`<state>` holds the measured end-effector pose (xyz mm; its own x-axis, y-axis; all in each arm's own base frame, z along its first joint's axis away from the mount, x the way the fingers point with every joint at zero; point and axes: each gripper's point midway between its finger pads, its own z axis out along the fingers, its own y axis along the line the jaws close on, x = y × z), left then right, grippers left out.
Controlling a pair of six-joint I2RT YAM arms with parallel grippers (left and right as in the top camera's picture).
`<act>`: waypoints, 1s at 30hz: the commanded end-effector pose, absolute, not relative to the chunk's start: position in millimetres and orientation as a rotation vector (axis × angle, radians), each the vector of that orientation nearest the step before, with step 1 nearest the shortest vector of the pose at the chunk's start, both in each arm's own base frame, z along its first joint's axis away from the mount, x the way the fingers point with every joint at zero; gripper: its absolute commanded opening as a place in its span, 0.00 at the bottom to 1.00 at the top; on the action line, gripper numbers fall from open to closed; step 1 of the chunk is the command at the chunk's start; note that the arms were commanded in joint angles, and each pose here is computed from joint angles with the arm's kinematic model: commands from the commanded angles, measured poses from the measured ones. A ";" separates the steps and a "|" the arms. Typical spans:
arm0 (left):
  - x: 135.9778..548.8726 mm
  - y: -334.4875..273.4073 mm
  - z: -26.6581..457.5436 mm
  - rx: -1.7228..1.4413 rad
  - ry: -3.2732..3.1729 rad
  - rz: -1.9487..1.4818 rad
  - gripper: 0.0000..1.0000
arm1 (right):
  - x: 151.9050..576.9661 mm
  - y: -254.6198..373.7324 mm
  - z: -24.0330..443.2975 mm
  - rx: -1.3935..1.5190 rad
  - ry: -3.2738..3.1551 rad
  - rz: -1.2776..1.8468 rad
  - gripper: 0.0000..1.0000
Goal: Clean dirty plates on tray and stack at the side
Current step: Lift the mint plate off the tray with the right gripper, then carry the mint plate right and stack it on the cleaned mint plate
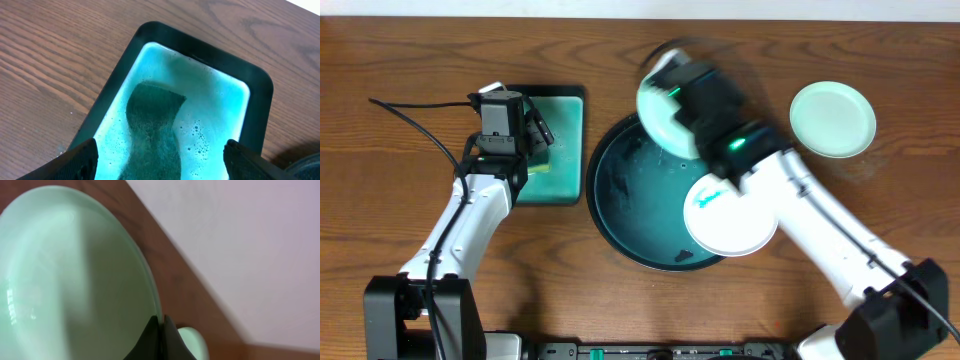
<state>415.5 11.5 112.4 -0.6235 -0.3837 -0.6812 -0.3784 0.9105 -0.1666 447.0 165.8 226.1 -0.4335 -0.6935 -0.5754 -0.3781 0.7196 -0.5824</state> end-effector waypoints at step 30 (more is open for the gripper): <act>414.2 12.9 111.0 -0.543 2.306 0.000 0.81 | 461.8 -200.4 61.7 0.788 2.365 0.320 0.20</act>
